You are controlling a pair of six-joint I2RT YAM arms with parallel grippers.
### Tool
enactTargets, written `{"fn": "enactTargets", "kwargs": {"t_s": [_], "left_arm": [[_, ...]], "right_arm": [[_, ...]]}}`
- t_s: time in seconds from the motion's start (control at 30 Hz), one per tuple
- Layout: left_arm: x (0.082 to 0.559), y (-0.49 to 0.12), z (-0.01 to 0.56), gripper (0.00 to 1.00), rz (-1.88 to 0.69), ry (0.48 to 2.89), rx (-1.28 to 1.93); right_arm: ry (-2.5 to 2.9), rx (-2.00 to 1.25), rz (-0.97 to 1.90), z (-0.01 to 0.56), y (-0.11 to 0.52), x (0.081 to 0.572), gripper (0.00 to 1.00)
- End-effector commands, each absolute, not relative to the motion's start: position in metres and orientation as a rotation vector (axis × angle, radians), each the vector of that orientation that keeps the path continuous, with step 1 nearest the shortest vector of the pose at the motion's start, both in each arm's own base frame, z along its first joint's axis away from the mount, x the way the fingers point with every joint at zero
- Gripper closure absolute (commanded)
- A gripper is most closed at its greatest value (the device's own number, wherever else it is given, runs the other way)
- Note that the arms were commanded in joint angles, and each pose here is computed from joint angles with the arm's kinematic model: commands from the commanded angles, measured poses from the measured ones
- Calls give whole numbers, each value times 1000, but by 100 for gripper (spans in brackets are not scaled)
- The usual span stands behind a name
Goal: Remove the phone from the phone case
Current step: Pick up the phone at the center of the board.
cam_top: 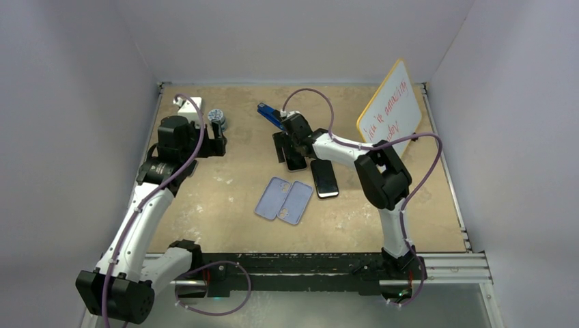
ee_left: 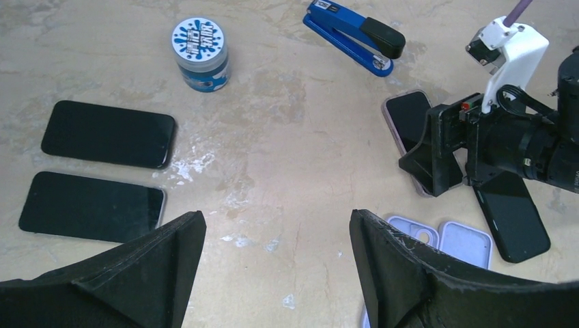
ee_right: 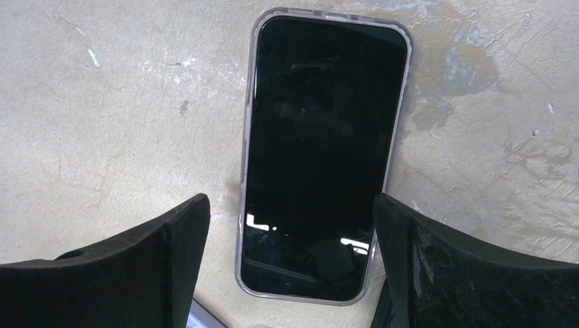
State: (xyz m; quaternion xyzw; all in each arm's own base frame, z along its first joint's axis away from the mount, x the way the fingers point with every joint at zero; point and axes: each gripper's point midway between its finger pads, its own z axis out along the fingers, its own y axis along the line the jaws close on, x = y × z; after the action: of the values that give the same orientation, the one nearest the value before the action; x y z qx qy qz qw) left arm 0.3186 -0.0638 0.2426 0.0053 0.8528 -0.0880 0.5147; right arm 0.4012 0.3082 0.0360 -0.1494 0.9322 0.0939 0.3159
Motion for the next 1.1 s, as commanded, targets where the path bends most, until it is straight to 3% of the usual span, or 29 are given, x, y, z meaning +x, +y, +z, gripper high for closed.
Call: {"fn": "enactTargets", "kwargs": {"t_s": [0.0,0.33,0.77,1.07], "left_arm": [[324,-79,245,20,-295,2035,35],[322,-89,225,20,-362,2109,40],[322,-83,216,20,-318,2138,46],[318,-86,214,20,-344,2139,53]], "right_arm": [[2501,-395,172,28,297,396,11],[2489,-408,92,27,282,393,9],[2380,-400,125,70,290,410,1],[2435,-426,123,46,289,403,2]]}}
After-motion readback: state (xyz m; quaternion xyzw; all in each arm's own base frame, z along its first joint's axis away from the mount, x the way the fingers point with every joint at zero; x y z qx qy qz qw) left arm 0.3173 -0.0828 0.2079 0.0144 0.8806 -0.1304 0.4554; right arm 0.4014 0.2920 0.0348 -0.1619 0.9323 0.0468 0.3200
